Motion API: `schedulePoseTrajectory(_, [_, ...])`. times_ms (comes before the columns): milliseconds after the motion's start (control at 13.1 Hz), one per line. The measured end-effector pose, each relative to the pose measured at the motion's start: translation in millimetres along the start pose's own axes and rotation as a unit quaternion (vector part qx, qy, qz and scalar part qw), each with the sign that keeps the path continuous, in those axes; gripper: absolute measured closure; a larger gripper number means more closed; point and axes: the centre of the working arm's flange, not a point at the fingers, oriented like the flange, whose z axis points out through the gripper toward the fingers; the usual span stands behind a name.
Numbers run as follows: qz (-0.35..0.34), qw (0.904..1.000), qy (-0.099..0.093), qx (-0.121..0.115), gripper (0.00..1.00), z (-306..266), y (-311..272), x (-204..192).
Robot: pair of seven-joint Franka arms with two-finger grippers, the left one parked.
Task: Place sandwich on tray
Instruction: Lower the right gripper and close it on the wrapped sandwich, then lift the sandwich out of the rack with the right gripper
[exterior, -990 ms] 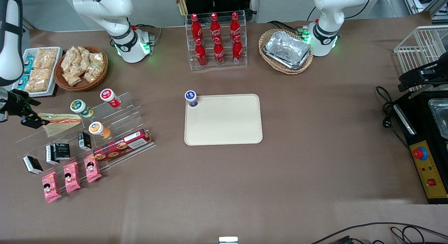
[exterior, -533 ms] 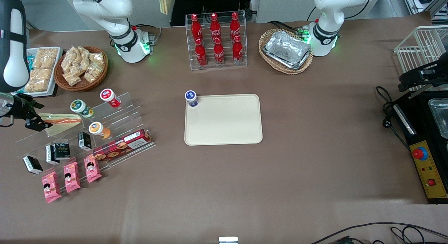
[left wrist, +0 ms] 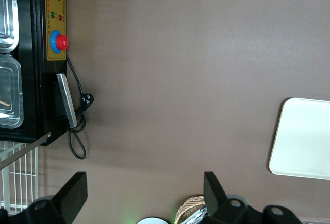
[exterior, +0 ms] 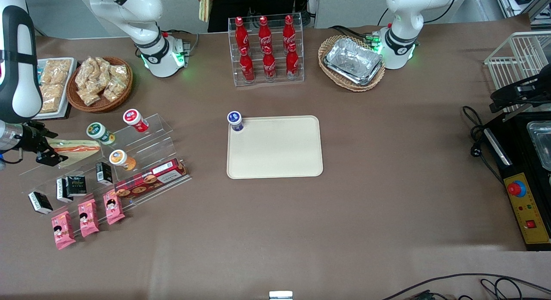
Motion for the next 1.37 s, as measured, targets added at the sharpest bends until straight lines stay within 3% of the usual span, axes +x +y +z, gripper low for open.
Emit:
schedulePoseTrajectory(457, [0.004,1.0,-0.002,-0.005,0.0,10.8,0.0,5.4])
schedulePoseTrajectory(761, [0.007,0.9999,-0.004,-0.008,0.08,15.8,1.7,8.3])
schedulePoseTrajectory(1066, [0.005,1.0,-0.003,-0.008,0.54,15.4,1.2,8.2])
schedulePoseTrajectory(1371, [-0.005,1.0,0.002,-0.006,0.72,12.6,0.6,9.4])
